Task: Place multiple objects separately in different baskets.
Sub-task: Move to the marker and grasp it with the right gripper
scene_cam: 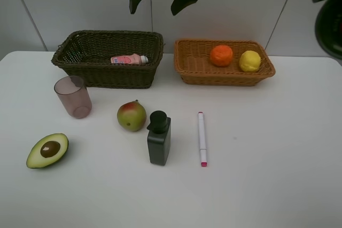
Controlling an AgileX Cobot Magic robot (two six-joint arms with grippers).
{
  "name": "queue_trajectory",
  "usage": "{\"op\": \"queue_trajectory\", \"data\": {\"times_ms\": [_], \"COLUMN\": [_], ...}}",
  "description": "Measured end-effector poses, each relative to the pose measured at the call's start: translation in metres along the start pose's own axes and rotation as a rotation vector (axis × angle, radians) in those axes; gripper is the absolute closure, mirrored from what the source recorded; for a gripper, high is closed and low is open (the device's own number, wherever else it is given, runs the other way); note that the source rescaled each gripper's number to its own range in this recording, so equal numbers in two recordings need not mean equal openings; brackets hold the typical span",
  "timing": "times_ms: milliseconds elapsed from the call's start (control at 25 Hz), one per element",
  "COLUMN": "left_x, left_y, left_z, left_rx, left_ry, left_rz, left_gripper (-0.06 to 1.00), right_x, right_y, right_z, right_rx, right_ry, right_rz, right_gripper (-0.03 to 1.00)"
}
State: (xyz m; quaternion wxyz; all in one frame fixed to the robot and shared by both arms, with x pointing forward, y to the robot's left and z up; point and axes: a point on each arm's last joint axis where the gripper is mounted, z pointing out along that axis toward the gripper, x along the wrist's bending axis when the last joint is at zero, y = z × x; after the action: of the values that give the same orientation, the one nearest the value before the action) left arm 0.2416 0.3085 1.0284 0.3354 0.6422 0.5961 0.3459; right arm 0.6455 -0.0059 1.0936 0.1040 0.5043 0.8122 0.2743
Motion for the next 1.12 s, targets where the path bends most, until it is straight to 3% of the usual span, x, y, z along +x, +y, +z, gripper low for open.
{"op": "queue_trajectory", "data": {"times_ms": [240, 560, 800, 1120], "left_x": [0.000, 0.000, 0.000, 0.000], "left_y": [0.000, 0.000, 0.000, 0.000], "left_z": [0.000, 0.000, 0.000, 0.000], "left_rx": [0.000, 0.000, 0.000, 0.000], "left_ry": [0.000, 0.000, 0.000, 0.000], "left_rz": [0.000, 0.000, 0.000, 0.000], "left_gripper": [-0.06, -0.06, -0.06, -0.06], "right_x": [0.010, -0.011, -0.023, -0.056], "right_y": [-0.007, -0.044, -0.087, -0.129], "right_z": [-0.007, -0.019, -0.007, 0.024], "right_rx": [0.022, 0.151, 0.304, 0.392], "right_ry": [-0.008, -0.158, -0.231, -0.199], "right_rz": [-0.004, -0.028, 0.017, 0.150], "right_gripper": [-0.03, -0.03, -0.03, -0.03]}}
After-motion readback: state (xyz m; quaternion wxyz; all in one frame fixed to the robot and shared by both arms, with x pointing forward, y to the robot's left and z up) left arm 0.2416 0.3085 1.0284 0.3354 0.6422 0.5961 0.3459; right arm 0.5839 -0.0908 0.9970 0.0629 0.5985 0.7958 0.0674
